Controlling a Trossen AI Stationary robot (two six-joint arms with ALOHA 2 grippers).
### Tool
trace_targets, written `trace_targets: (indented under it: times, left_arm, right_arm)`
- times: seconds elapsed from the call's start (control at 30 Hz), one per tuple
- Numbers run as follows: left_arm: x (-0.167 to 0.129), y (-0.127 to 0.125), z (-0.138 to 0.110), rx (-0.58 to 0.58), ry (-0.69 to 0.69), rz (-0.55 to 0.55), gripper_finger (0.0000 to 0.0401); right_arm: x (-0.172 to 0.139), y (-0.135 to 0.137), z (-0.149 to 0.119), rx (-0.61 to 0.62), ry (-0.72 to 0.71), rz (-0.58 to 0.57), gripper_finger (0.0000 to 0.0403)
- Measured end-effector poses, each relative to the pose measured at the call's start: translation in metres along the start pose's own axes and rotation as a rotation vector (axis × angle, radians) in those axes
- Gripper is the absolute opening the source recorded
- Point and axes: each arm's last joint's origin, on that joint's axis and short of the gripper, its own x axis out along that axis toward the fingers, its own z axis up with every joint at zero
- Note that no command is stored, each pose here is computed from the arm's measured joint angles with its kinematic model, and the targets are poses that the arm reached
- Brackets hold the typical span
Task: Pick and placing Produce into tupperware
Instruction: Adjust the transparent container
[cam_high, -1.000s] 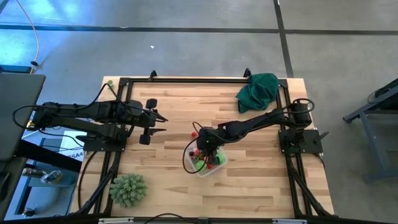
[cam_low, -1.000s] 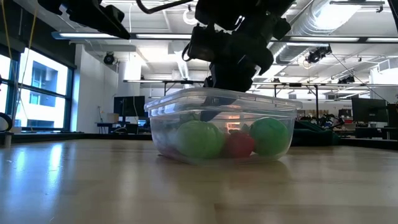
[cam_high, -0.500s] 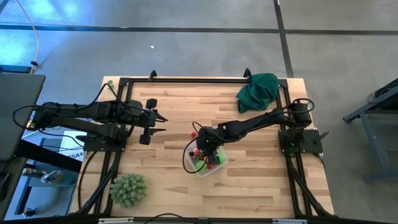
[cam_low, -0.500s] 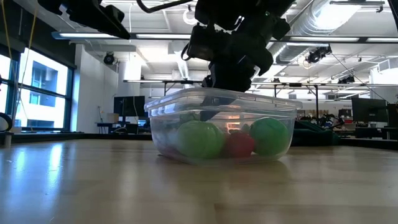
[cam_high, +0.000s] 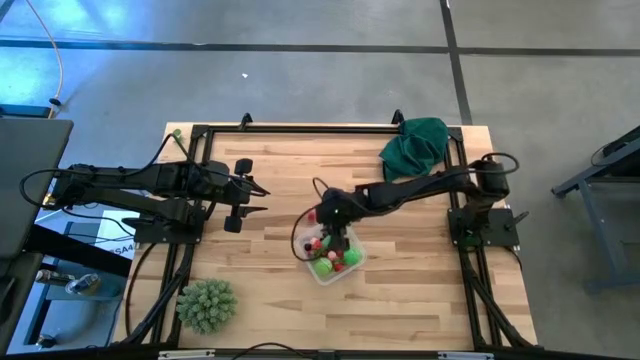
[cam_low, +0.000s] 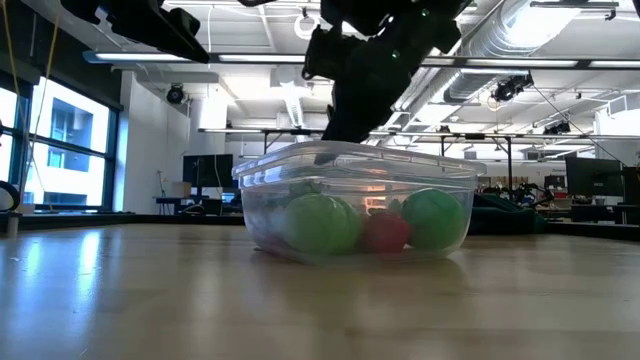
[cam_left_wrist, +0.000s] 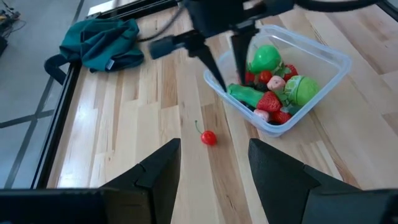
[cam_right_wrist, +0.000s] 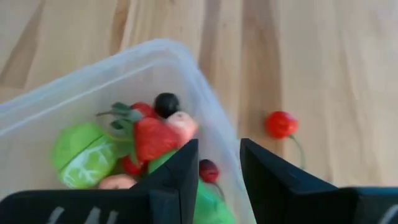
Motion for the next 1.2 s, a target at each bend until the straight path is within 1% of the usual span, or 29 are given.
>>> trace_targets:
  times: [0.2, 0.3, 0.43, 0.57, 0.9, 1.03, 1.2]
  left_arm:
    - [0.0, 0.0, 0.0, 0.0, 0.0, 0.0, 0.0179]
    - [0.0, 0.0, 0.0, 0.0, 0.0, 0.0, 0.0179]
    - [0.0, 0.0, 0.0, 0.0, 0.0, 0.0, 0.0179]
    - [0.0, 0.0, 0.0, 0.0, 0.0, 0.0, 0.0179]
    - [0.0, 0.0, 0.0, 0.0, 0.0, 0.0, 0.0179]
    - [0.0, 0.0, 0.0, 0.0, 0.0, 0.0, 0.0179]
    - [0.0, 0.0, 0.0, 0.0, 0.0, 0.0, 0.0179]
  right_arm:
    - [-0.006, -0.019, 0.0, 0.04, -0.007, -0.037, 0.011]
    - [-0.007, -0.031, -0.002, 0.063, 0.01, -0.075, 0.011]
    - [-0.009, -0.045, -0.005, 0.051, 0.023, -0.1, 0.011]
    - [-0.01, -0.053, -0.008, 0.041, 0.046, -0.103, 0.011]
    - [-0.005, -0.054, -0.016, 0.027, 0.109, -0.047, 0.011]
    - [-0.005, -0.05, -0.018, 0.03, 0.127, -0.009, 0.011]
    - [-0.004, -0.039, -0.018, 0.016, 0.142, 0.029, 0.011]
